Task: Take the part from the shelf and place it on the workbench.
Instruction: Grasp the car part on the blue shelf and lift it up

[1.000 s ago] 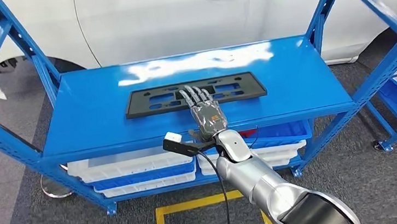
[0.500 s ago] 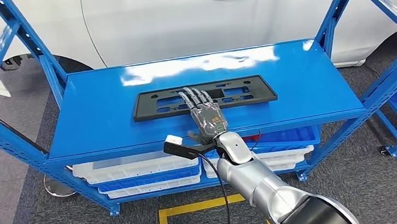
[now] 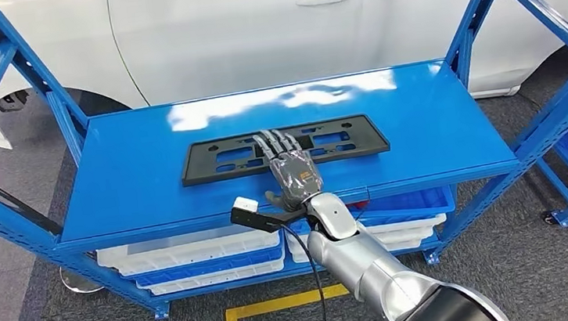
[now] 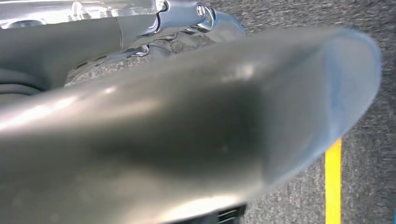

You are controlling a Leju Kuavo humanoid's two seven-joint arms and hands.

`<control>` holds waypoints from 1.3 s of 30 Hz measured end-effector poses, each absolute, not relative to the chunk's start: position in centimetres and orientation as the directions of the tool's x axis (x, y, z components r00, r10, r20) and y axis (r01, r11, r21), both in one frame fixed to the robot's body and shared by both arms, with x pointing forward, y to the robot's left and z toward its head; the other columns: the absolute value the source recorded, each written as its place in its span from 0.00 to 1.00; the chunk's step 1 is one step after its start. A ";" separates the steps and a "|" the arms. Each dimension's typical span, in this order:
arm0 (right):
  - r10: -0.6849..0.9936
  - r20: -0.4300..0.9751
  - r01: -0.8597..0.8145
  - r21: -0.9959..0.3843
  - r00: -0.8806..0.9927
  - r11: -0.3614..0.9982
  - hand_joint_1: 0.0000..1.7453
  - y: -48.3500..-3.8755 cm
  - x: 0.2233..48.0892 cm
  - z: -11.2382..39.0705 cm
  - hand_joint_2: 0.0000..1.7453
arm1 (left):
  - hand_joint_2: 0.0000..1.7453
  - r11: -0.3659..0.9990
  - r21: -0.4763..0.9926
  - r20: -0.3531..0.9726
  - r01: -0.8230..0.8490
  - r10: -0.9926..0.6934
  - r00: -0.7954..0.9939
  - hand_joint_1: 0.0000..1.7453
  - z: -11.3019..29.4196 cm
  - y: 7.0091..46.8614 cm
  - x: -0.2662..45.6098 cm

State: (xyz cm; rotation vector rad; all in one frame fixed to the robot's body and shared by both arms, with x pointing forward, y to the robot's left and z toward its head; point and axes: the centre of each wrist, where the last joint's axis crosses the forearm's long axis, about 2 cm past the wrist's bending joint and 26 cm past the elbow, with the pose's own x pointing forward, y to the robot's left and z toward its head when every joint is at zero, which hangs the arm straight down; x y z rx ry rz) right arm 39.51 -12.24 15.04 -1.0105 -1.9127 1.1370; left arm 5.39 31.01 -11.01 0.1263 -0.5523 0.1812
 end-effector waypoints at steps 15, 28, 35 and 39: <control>0.874 0.149 0.281 -0.911 -0.463 0.304 0.00 -12.0 39.4 15.0 1.00 | 0.00 0.975 0.063 0.530 -0.213 0.148 0.835 0.00 -11.0 30.9 5.3; 0.867 0.148 0.279 -0.910 -0.475 0.308 0.00 -11.4 39.0 15.0 1.00 | 0.00 0.974 0.071 0.532 -0.215 0.145 0.834 0.00 -11.1 31.1 5.0; 0.863 0.127 0.287 -0.911 -0.488 0.297 0.00 -11.2 39.0 15.1 1.00 | 0.00 0.972 0.083 0.534 -0.221 0.144 0.833 0.00 -11.0 31.2 5.0; 0.875 0.117 0.290 -0.916 -0.469 0.278 0.00 -11.4 39.0 14.9 1.00 | 0.00 0.970 0.084 0.538 -0.227 0.148 0.830 0.00 -11.0 31.2 5.2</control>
